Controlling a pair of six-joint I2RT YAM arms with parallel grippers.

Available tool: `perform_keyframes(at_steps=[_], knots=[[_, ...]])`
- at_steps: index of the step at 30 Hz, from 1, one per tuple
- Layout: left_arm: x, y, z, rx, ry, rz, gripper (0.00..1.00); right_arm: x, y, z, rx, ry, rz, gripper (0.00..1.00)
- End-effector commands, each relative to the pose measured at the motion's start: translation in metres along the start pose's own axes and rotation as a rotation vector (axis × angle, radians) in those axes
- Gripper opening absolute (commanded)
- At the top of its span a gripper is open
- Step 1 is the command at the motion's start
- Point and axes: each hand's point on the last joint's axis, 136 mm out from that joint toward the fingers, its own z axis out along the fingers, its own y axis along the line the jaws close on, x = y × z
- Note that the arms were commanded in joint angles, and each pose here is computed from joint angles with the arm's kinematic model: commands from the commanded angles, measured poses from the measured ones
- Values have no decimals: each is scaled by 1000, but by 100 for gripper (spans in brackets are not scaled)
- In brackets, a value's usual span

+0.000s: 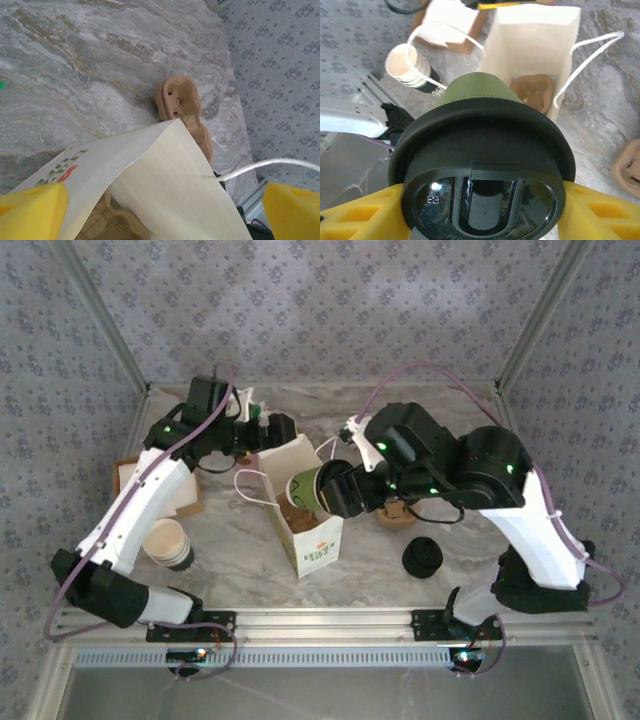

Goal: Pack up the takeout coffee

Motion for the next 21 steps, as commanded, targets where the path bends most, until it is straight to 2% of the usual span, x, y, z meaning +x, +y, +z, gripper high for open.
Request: perform_keyframes(at_steps=[1, 11, 21], knots=[[-1, -10, -16, 40, -49, -2, 100, 9, -11, -3, 75, 41, -15, 67], [12, -4, -36, 18, -84, -8, 99, 13, -7, 29, 166, 162, -75, 67], [-19, 16, -78, -34, -160, -19, 99, 23, -10, 61, 221, 266, -96, 67]])
